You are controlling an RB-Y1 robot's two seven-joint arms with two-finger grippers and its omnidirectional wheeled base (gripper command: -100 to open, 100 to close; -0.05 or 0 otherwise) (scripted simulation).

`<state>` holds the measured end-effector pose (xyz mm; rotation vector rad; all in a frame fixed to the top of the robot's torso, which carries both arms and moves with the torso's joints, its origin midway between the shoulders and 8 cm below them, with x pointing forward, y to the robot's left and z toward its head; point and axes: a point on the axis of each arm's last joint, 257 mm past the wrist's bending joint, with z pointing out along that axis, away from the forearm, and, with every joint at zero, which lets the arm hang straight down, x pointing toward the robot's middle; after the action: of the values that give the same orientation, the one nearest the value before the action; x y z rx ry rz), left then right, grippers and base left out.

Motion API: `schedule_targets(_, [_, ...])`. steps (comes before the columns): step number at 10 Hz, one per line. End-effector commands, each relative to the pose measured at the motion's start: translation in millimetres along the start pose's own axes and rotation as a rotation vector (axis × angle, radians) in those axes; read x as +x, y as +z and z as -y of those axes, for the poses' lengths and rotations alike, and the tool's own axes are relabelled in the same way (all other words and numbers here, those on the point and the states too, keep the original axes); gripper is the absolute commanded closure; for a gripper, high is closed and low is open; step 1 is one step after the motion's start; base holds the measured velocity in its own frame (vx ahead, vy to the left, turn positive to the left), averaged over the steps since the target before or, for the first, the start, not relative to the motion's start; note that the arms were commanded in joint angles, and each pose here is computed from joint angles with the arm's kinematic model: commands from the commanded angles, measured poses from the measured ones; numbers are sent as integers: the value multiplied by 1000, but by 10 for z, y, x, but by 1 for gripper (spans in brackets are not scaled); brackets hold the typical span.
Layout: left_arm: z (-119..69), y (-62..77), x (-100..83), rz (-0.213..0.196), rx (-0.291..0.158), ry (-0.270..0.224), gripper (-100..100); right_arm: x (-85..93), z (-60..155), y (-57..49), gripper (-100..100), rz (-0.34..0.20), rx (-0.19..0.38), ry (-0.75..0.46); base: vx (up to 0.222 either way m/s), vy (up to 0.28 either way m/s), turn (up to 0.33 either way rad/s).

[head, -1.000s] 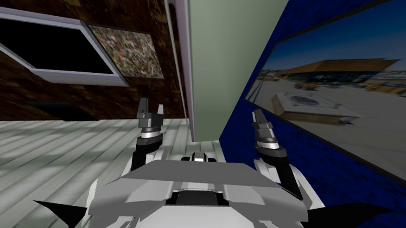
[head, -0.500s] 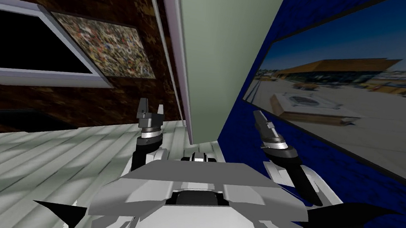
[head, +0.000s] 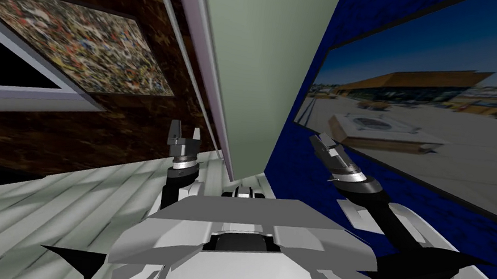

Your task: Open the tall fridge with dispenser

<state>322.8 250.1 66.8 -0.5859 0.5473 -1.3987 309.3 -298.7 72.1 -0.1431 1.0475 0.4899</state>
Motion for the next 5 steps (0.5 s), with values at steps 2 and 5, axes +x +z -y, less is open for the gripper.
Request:
schedule_targets(2, [0, 0, 0, 0, 0, 0, 0, -50, -13, 60, -100, -65, -47, -146, 104, 73, -206])
schedule_targets(5, [0, 1, 1, 0, 0, 0, 0, -134, -14, 120, -100, -116, -89, -308, 106, 100, -249])
